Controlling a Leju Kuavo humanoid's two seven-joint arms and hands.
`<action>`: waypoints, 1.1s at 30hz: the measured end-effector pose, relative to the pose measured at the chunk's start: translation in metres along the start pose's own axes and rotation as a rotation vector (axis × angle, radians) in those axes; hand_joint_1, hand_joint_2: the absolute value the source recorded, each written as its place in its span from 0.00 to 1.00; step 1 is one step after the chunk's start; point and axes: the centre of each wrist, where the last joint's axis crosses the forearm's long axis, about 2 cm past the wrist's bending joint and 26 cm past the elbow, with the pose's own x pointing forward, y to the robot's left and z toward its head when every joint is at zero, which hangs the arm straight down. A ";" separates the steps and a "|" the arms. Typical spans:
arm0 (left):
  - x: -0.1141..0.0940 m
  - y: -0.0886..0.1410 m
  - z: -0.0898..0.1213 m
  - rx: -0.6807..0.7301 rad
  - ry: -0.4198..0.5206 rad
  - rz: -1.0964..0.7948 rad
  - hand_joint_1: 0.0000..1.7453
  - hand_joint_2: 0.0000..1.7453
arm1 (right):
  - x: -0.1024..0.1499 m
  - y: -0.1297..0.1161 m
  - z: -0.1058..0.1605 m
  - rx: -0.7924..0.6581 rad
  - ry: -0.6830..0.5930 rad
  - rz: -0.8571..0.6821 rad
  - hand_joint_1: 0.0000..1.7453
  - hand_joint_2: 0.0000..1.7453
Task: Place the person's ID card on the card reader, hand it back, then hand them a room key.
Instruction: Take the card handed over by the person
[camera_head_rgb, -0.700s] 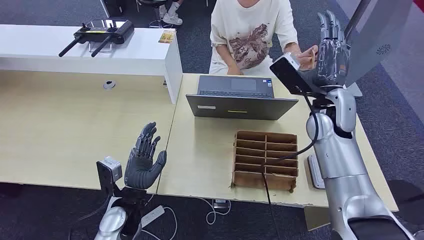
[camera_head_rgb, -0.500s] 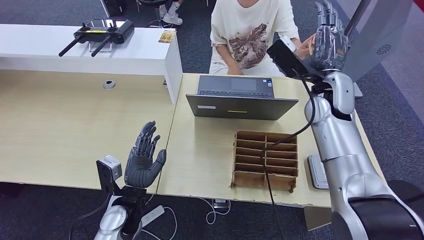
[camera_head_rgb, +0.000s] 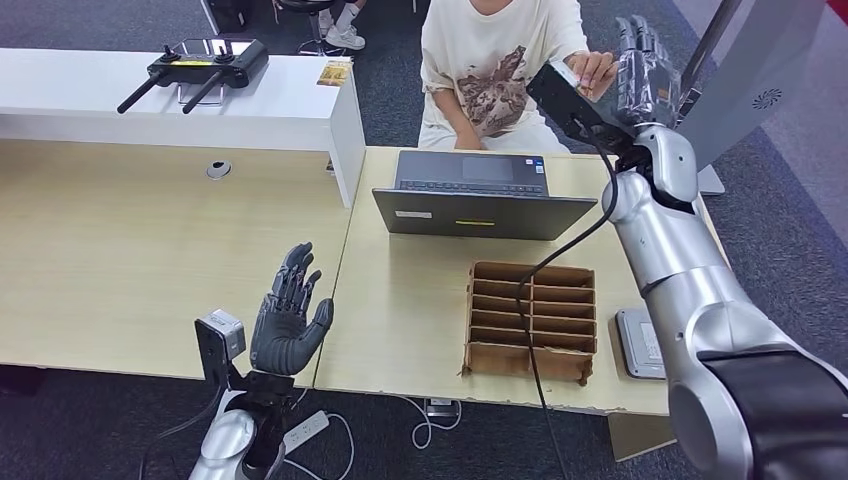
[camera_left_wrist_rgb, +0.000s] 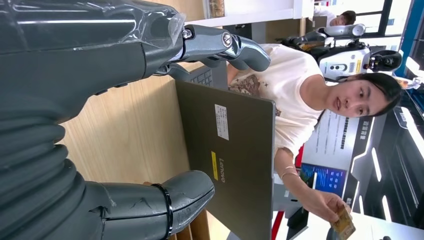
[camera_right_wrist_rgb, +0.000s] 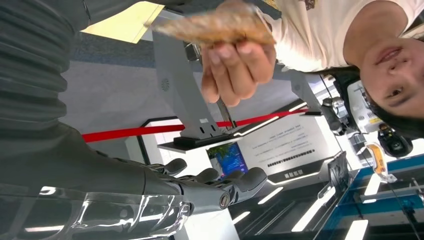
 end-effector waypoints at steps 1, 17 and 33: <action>0.000 0.000 0.000 0.000 0.000 0.000 0.00 1.00 | -0.001 0.000 0.000 0.004 0.004 0.004 0.00 1.00; 0.000 0.000 0.000 0.001 0.000 0.002 0.00 1.00 | -0.007 0.006 0.000 0.036 0.025 0.039 1.00 1.00; 0.000 0.000 0.000 0.005 0.001 0.002 0.00 1.00 | -0.012 0.004 -0.001 0.015 0.043 -0.009 1.00 1.00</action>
